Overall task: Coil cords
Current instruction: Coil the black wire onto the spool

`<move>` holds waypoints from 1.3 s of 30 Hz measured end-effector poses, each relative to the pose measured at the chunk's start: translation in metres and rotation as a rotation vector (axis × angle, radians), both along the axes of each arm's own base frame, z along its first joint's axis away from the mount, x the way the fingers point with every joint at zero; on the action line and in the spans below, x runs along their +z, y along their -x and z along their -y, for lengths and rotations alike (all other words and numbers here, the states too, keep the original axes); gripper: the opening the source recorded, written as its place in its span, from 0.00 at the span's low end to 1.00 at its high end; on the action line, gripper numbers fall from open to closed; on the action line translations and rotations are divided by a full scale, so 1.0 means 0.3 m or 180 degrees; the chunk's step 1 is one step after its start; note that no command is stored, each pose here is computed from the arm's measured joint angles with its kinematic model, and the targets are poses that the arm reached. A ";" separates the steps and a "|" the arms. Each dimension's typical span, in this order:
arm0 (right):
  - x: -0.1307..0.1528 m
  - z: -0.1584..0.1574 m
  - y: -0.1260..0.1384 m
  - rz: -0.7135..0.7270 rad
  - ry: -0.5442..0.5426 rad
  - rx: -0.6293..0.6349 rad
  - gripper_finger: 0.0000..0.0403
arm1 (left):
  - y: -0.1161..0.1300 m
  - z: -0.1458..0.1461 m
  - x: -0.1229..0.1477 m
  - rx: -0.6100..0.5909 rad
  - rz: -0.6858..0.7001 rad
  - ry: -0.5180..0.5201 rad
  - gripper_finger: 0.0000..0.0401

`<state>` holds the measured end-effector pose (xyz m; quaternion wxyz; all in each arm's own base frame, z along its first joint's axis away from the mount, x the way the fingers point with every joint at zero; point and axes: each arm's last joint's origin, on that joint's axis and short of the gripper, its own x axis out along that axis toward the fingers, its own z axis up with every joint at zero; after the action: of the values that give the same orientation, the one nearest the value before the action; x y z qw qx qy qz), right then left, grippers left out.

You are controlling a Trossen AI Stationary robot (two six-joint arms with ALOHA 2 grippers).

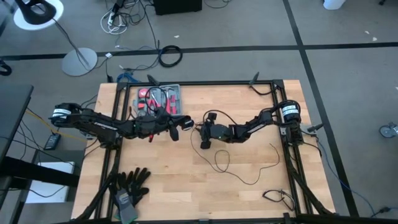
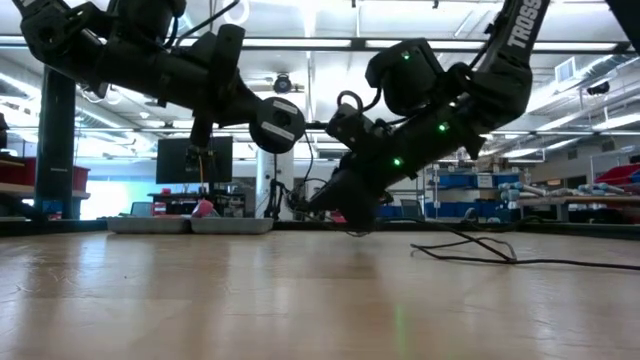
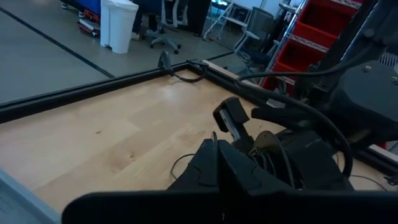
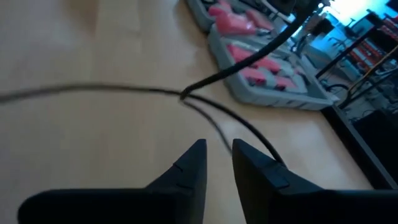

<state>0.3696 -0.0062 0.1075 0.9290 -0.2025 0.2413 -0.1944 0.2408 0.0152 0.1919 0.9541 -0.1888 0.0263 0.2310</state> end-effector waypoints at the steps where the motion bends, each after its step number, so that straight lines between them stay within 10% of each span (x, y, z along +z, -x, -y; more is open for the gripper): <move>1: 0.005 0.005 -0.005 0.0019 0.0004 -0.0010 0.18 | 0.000 0.000 0.002 0.0000 0.0017 0.0000 0.00; 13: -0.002 0.036 -0.021 -0.0264 -0.0202 0.0179 0.19 | -0.002 0.002 0.007 -0.0068 0.0070 0.0010 0.00; 24: 0.012 -0.001 -0.031 0.0268 -0.0990 -0.0037 0.20 | -0.002 0.002 0.007 -0.0075 0.0064 0.0005 0.00; 39: 0.052 -0.027 -0.050 0.0721 -0.1202 0.0216 0.34 | -0.002 0.002 0.007 -0.0081 0.0070 0.0002 0.00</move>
<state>0.3847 0.0017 0.1230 0.9776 -0.0098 0.1606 -0.1360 0.2415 0.0146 0.1941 0.9572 -0.1912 0.0182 0.2167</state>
